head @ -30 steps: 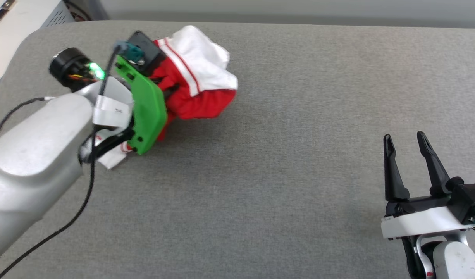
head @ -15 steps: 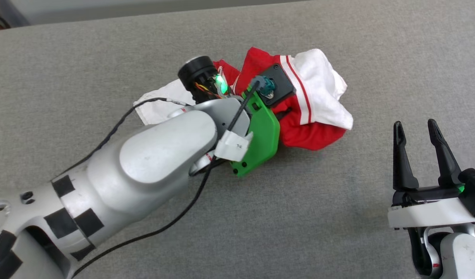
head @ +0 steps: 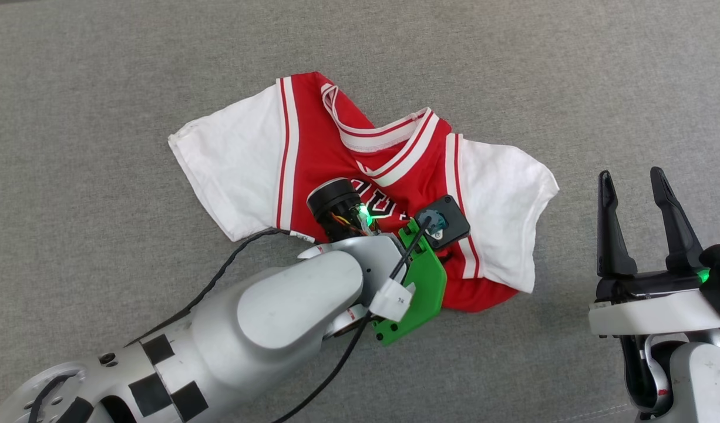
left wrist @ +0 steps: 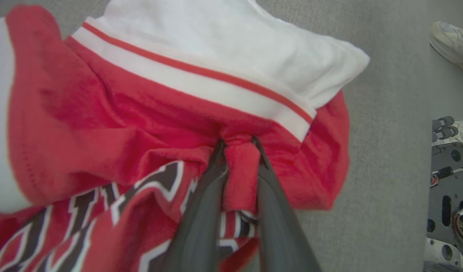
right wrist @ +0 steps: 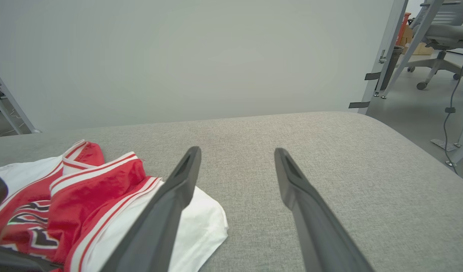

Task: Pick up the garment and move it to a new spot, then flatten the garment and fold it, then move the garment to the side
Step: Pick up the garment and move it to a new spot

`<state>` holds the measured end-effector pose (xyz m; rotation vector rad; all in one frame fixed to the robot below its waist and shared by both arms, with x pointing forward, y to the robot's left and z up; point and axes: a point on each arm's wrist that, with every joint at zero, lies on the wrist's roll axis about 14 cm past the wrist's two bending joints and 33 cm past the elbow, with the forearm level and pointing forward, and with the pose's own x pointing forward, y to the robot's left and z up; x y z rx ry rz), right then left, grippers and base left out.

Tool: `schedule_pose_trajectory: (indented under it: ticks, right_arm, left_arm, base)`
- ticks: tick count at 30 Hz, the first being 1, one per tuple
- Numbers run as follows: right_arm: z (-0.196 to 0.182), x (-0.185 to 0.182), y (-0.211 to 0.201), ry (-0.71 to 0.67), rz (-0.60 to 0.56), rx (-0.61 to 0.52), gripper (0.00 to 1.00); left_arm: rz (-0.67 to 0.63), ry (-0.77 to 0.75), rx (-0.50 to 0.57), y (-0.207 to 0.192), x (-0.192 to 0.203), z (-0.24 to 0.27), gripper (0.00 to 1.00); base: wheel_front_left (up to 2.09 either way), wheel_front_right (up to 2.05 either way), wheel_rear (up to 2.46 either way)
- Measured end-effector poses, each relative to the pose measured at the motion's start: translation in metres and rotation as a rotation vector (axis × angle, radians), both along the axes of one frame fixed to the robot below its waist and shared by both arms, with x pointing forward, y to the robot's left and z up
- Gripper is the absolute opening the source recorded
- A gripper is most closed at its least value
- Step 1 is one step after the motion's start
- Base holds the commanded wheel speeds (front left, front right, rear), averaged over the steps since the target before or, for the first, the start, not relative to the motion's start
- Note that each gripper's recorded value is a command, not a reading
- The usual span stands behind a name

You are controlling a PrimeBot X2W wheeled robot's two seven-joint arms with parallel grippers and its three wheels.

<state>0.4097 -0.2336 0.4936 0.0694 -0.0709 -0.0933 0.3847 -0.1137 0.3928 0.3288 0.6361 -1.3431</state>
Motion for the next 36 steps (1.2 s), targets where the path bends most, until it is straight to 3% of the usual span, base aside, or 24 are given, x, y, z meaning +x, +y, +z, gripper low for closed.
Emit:
schedule_pose_trajectory:
  ticks: [1, 10, 16, 27, 32, 36]
  right_arm:
    - [0.000, 0.001, 0.000, -0.002, 0.001, -0.001, 1.00]
    - [0.013, -0.012, 0.003, -0.029, 0.006, -0.001, 1.00]
    - [0.027, -0.021, 0.014, -0.068, 0.038, 0.009, 1.00]
    - [0.046, -0.026, 0.039, -0.126, 0.113, 0.026, 1.00]
    - [0.055, -0.029, 0.051, -0.154, 0.148, 0.031, 1.00]
    - [0.058, -0.034, 0.056, -0.163, 0.165, 0.035, 1.00]
  left_arm:
    - [0.013, -0.010, -0.028, -0.001, 0.003, 0.002, 1.00]
    - [0.111, -0.128, -0.338, -0.019, 0.016, 0.065, 1.00]
    - [0.312, -0.333, -0.488, 0.007, 0.050, 0.122, 1.00]
    - [0.851, -0.637, -0.529, 0.151, 0.085, 0.176, 1.00]
    - [1.105, -0.739, -0.463, 0.241, 0.071, 0.175, 1.00]
    - [1.235, -0.780, -0.412, 0.290, 0.049, 0.168, 1.00]
  base:
    - [0.00, 0.00, 0.00]
    - [0.00, 0.00, 0.00]
    - [0.00, 0.00, 0.00]
    - [0.00, 0.00, 0.00]
    - [0.00, 0.00, 0.00]
    - [0.00, 0.00, 0.00]
